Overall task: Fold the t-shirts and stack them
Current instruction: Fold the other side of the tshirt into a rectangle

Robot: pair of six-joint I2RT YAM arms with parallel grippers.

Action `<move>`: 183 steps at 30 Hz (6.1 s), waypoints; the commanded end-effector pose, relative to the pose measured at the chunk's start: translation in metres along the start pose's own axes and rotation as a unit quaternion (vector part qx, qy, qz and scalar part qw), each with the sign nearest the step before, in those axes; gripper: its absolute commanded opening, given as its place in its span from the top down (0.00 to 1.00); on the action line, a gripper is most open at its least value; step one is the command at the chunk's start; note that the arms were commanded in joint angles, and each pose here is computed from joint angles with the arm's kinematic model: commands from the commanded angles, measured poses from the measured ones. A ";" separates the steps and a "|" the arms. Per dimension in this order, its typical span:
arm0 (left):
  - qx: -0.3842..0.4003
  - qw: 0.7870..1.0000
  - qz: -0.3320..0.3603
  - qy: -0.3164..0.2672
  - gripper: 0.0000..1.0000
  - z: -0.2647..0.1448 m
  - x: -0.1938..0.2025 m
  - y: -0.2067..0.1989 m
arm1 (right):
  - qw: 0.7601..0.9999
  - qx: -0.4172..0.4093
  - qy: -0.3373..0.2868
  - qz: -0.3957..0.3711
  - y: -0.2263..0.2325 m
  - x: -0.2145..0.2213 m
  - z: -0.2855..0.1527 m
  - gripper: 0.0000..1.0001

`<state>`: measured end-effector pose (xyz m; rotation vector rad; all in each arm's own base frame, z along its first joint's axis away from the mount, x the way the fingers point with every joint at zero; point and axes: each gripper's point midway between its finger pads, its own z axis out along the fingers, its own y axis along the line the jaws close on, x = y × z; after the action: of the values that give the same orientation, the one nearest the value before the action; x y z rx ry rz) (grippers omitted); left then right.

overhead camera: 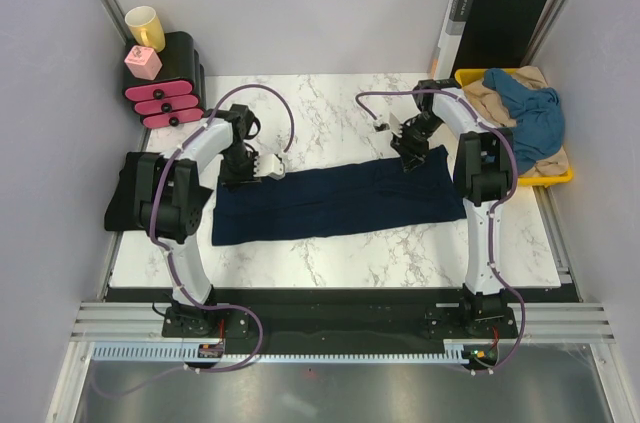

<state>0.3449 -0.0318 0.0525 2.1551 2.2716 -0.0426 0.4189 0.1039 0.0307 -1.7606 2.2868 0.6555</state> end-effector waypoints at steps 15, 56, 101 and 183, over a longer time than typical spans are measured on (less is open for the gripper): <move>-0.001 1.000 -0.004 -0.008 0.64 0.000 -0.012 0.009 | 0.999 0.010 0.001 -0.051 0.022 -0.013 -0.040 1.00; 0.011 1.000 -0.005 -0.026 0.65 0.010 -0.025 0.006 | 0.998 -0.010 0.033 -0.044 0.013 -0.004 0.001 0.95; 0.005 1.000 -0.004 -0.024 0.65 0.007 -0.029 0.017 | 0.996 0.037 0.064 -0.058 -0.017 0.008 0.008 1.00; 0.011 0.999 -0.007 -0.036 0.67 0.016 -0.039 0.024 | 0.993 0.093 0.025 -0.072 0.016 -0.036 -0.042 0.70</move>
<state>0.3641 -0.0605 0.0324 2.1493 2.2625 -0.1305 0.4096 0.1033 0.0582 -1.8853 2.2580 0.3589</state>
